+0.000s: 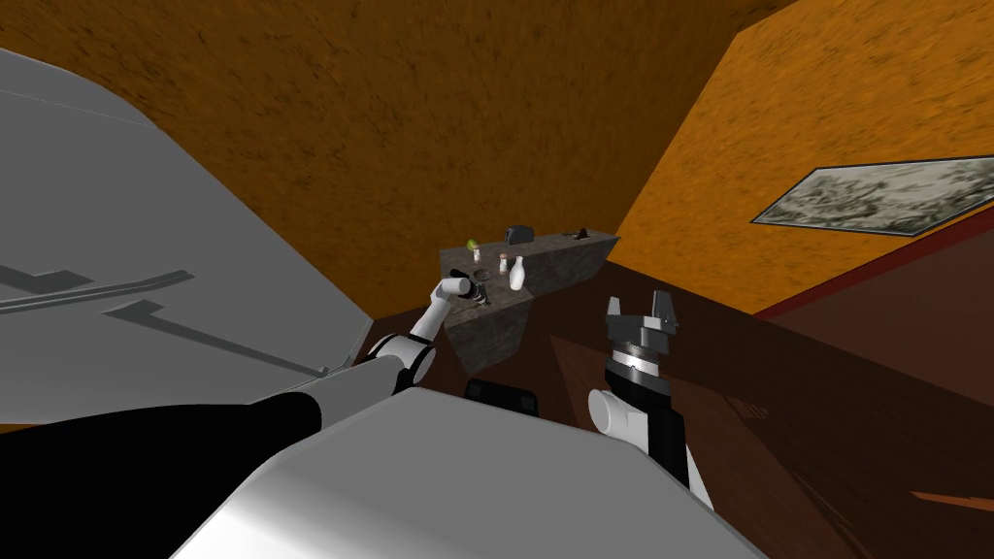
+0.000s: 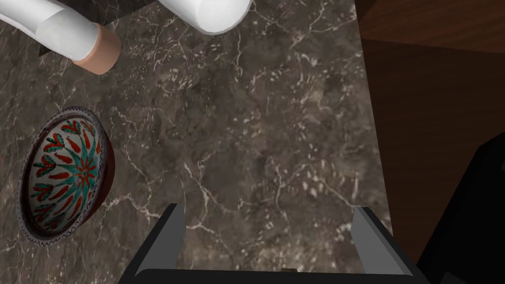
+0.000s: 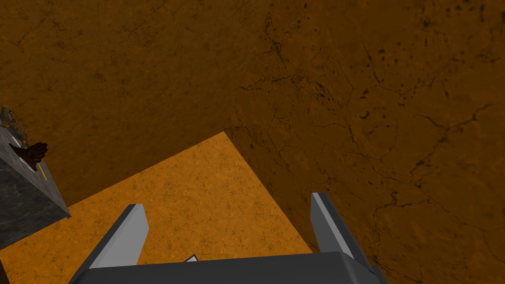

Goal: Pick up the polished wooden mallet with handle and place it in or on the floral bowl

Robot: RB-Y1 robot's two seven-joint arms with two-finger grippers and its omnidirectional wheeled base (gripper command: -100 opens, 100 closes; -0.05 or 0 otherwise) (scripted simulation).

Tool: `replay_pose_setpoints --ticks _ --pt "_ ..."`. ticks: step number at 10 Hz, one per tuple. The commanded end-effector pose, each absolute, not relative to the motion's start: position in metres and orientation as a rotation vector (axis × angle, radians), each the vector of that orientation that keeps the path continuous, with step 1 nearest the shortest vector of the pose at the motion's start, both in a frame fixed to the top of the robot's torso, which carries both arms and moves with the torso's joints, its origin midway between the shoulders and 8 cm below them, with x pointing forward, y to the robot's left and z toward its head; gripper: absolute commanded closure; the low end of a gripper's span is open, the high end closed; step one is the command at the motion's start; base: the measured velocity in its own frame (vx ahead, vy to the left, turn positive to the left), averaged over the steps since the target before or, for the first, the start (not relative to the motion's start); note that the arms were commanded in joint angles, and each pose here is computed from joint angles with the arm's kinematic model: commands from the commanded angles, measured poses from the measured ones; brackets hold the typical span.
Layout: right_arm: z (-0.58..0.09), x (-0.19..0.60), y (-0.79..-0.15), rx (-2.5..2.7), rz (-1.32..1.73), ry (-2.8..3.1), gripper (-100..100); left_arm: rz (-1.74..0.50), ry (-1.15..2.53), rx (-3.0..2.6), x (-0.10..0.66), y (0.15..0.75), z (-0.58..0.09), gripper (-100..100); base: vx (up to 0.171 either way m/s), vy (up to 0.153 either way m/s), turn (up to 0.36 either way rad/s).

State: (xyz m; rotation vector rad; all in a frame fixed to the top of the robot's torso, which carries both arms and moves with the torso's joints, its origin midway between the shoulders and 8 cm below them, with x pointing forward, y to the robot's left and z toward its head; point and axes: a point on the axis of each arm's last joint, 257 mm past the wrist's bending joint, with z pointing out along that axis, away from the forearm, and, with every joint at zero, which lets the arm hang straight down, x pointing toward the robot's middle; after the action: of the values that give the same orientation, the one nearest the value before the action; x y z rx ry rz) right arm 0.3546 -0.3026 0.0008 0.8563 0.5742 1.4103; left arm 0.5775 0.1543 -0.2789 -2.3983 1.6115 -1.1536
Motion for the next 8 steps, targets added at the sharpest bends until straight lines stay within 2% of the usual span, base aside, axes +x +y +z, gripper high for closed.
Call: replay_pose_setpoints --ticks 1,8 --pt "0.001 0.355 -0.303 0.856 1.410 0.574 0 -1.084 1.641 -2.453 0.574 0.150 -0.283 -100 0.006 0.030 0.030" --pt "0.001 0.355 -0.303 0.856 1.410 0.574 0 -0.751 1.703 -2.653 0.545 0.150 -0.312 -100 0.014 0.037 0.019"
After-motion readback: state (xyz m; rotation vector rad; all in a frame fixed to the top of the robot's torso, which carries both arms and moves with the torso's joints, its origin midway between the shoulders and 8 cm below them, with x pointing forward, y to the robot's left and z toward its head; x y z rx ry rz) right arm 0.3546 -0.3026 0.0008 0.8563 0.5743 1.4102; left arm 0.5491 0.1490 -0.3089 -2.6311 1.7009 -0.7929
